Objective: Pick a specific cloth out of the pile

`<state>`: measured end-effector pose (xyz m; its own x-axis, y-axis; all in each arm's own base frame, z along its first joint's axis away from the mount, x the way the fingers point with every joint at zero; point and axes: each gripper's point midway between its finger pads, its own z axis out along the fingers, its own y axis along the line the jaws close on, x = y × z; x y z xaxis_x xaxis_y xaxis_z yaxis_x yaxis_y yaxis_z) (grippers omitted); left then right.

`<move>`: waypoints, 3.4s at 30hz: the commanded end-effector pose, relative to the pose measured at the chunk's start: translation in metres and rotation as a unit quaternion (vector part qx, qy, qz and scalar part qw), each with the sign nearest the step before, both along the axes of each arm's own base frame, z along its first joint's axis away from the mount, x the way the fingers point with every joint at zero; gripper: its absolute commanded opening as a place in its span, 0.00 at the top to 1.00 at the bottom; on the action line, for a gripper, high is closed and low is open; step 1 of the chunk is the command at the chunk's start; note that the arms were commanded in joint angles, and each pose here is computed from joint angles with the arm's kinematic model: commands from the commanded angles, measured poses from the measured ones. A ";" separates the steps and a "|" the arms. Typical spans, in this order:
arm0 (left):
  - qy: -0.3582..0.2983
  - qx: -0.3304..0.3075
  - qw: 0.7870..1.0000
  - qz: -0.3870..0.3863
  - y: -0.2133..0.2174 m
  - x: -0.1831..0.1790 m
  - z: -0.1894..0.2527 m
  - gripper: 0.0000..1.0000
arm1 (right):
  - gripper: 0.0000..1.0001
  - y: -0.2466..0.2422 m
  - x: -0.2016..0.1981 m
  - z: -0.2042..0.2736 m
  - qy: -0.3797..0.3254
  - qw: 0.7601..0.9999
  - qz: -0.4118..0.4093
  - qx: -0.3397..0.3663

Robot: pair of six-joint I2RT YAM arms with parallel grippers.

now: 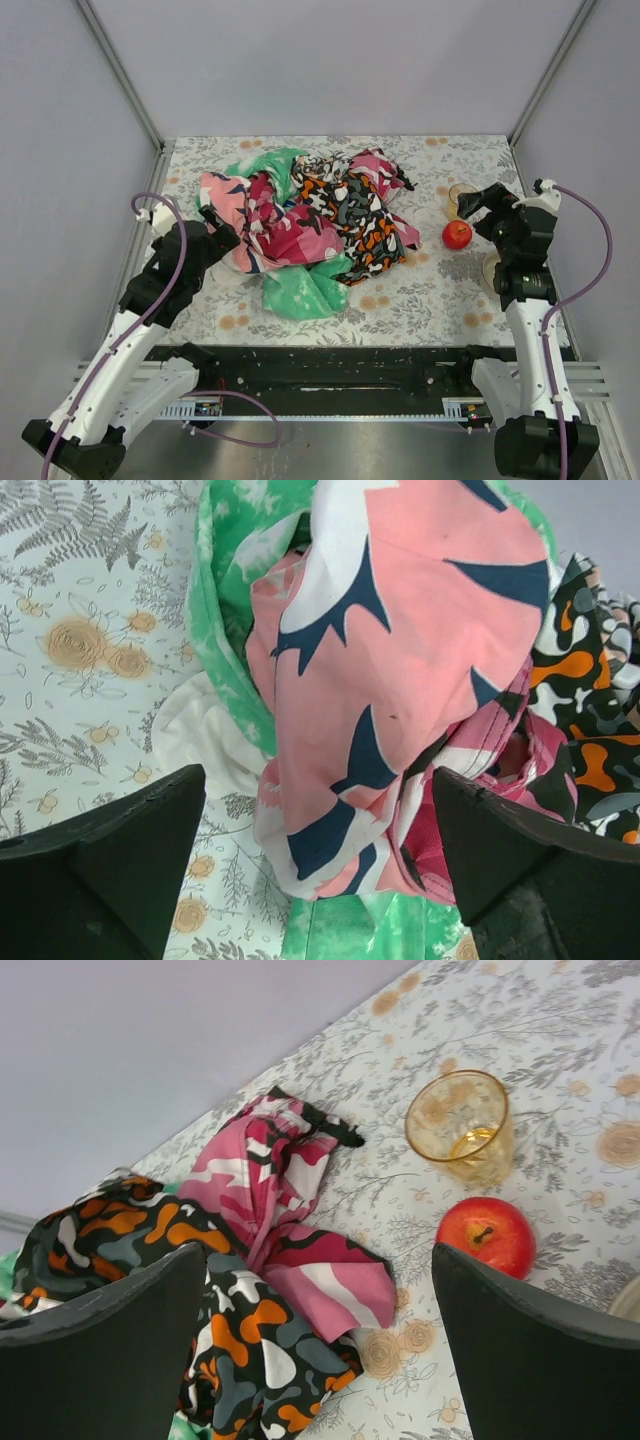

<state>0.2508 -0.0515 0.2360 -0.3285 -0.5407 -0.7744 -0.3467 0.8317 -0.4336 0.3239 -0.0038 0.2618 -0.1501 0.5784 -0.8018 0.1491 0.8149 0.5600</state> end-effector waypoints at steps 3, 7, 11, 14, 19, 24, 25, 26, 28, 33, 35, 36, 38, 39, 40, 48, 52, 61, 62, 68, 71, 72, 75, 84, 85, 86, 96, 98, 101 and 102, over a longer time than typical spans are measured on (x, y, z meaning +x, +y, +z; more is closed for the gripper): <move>0.009 0.005 0.999 0.033 0.014 -0.011 -0.013 0.01 | 0.01 0.029 -0.002 0.034 -0.094 0.992 0.086 -0.014; 0.025 -0.030 0.996 0.075 0.023 -0.026 -0.034 0.01 | 0.01 0.057 -0.005 0.047 -0.133 0.976 0.170 -0.004; 0.060 -0.048 0.990 0.114 0.033 -0.048 -0.065 0.01 | 0.01 0.083 -0.006 0.046 -0.109 0.960 0.257 0.010; 0.087 -0.051 0.983 0.151 0.046 -0.068 -0.089 0.01 | 0.01 0.100 -0.002 0.044 -0.102 0.949 0.299 0.007; 0.104 -0.085 0.980 0.146 0.037 -0.075 -0.121 0.01 | 0.01 0.153 -0.003 0.023 -0.052 0.935 0.342 -0.081; 0.178 -0.095 0.969 0.147 0.026 -0.087 -0.170 0.01 | 0.01 0.180 -0.014 0.019 -0.059 0.912 0.398 -0.083; 0.186 -0.094 0.968 0.143 0.024 -0.088 -0.178 0.01 | 0.01 0.183 -0.015 0.017 -0.064 0.908 0.402 -0.094; 0.189 -0.097 0.967 0.139 0.021 -0.087 -0.185 0.01 | 0.01 0.189 -0.020 0.017 -0.067 0.903 0.413 -0.101; 0.189 -0.108 0.968 0.124 0.013 -0.082 -0.194 0.01 | 0.01 0.200 -0.026 0.016 -0.075 0.891 0.433 -0.113; 0.149 -0.116 0.978 0.084 -0.003 -0.054 -0.190 0.01 | 0.01 0.237 -0.045 0.013 -0.097 0.851 0.484 -0.181; 0.145 -0.112 0.980 0.080 -0.004 -0.047 -0.187 0.01 | 0.01 0.257 -0.051 0.011 -0.110 0.826 0.504 -0.227; 0.146 -0.110 0.980 0.077 -0.005 -0.044 -0.184 0.01 | 0.01 0.269 -0.054 0.016 -0.123 0.810 0.515 -0.252; 0.153 -0.101 0.979 0.084 -0.001 -0.045 -0.184 0.01 | 0.01 0.295 -0.055 0.010 -0.129 0.777 0.534 -0.308; 0.155 -0.099 0.979 0.091 0.001 -0.046 -0.183 0.01 | 0.01 0.311 -0.055 0.006 -0.129 0.762 0.539 -0.335; 0.158 -0.096 0.978 0.099 0.004 -0.048 -0.185 0.01 | 0.01 0.327 -0.057 0.005 -0.131 0.747 0.545 -0.357; 0.137 -0.097 0.978 0.121 0.017 -0.054 -0.175 0.01 | 0.01 0.430 -0.053 -0.079 -0.091 0.589 0.622 -0.507; 0.127 -0.100 0.979 0.122 0.019 -0.055 -0.172 0.01 | 0.01 0.454 -0.055 -0.129 -0.081 0.528 0.644 -0.548; 0.123 -0.097 0.981 0.114 0.016 -0.049 -0.165 0.01 | 0.33 0.450 0.037 -0.198 0.012 0.579 0.452 -0.678; 0.123 -0.097 0.981 0.111 0.015 -0.048 -0.165 0.01 | 0.48 0.450 0.045 -0.189 0.007 0.592 0.427 -0.683; 0.106 -0.097 0.985 0.091 0.009 -0.039 -0.150 0.01 | 1.00 0.452 0.065 -0.058 -0.101 0.745 0.324 -0.575; 0.090 -0.095 0.988 0.077 0.005 -0.029 -0.138 0.01 | 1.00 0.432 0.076 0.011 -0.142 0.799 0.276 -0.515; 0.085 -0.096 0.989 0.072 0.003 -0.025 -0.134 0.01 | 1.00 0.423 0.081 0.026 -0.148 0.810 0.260 -0.505; 0.076 -0.094 0.991 0.061 -0.003 -0.015 -0.124 0.01 | 1.00 0.386 0.112 0.051 -0.134 0.837 0.202 -0.490; 0.054 -0.111 0.992 0.000 -0.037 0.028 -0.108 0.01 | 1.00 0.291 0.189 -0.027 0.013 0.894 0.201 -0.400; 0.047 -0.116 0.992 -0.016 -0.045 0.036 -0.104 0.01 | 1.00 0.285 0.193 -0.041 0.031 0.903 0.216 -0.371; 0.042 -0.115 0.992 -0.029 -0.051 0.043 -0.101 0.01 | 1.00 0.277 0.197 -0.051 0.048 0.909 0.223 -0.349; 0.092 -0.070 0.991 -0.062 -0.072 0.086 -0.123 0.01 | 0.95 0.204 0.216 -0.190 0.239 0.920 0.216 -0.222; 0.094 -0.072 0.990 -0.078 -0.081 0.096 -0.128 0.01 | 0.95 0.200 0.212 -0.204 0.252 0.919 0.217 -0.212; 0.105 -0.072 0.987 -0.094 -0.092 0.110 -0.135 0.01 | 0.92 0.200 0.208 -0.210 0.253 0.917 0.224 -0.210; 0.108 -0.069 0.987 -0.096 -0.095 0.115 -0.137 0.01 | 0.92 0.201 0.207 -0.209 0.253 0.918 0.225 -0.208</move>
